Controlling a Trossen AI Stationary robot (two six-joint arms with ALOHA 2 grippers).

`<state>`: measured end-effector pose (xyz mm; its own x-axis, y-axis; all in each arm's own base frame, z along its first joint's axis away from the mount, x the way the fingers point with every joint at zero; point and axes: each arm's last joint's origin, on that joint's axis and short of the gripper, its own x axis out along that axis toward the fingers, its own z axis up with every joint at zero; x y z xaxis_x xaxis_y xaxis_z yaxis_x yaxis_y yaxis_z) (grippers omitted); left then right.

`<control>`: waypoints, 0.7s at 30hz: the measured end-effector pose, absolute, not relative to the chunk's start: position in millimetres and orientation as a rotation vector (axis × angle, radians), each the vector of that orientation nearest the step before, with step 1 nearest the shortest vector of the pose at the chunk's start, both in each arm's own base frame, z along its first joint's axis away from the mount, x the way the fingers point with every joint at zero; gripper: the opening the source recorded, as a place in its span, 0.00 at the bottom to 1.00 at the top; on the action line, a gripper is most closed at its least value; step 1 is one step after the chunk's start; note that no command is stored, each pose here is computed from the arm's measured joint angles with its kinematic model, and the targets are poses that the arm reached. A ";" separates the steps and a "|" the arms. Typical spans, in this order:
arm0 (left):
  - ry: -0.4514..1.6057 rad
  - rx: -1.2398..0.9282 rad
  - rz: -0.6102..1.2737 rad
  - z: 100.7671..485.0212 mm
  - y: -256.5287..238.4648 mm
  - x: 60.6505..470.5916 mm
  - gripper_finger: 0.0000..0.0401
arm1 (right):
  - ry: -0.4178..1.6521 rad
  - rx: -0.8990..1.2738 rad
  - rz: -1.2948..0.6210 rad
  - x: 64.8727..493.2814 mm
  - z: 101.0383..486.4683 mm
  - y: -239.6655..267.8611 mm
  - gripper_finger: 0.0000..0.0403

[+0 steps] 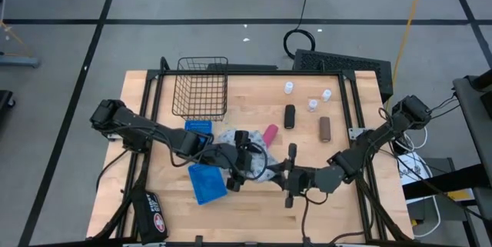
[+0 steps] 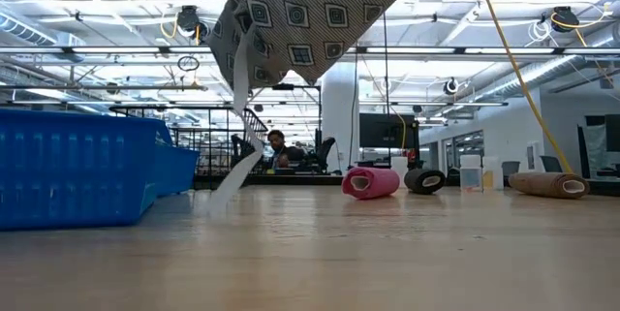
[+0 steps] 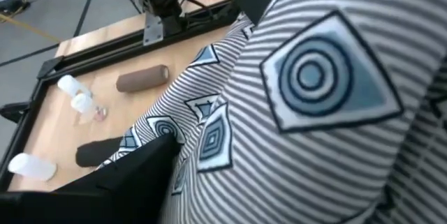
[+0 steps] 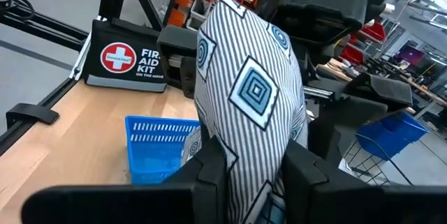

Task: Pick & Place Medicine items
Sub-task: Put the folded gray gown into the wire basket

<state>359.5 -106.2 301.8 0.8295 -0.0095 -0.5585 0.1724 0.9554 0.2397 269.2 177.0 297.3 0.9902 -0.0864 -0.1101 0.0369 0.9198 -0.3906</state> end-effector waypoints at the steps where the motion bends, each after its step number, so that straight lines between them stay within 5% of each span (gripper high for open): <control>1: 0.587 0.284 -0.108 301.7 -106.4 359.5 0.84 | 0.126 -0.397 -0.061 269.2 297.3 177.1 0.16; 13: 0.533 0.315 -0.122 305.5 -106.9 362.2 0.24 | 0.121 -0.292 -0.062 268.9 298.4 177.0 0.21; 21: 0.480 0.323 0.019 338.3 -89.6 339.3 0.19 | 0.069 -0.234 -0.123 231.1 332.3 176.7 0.51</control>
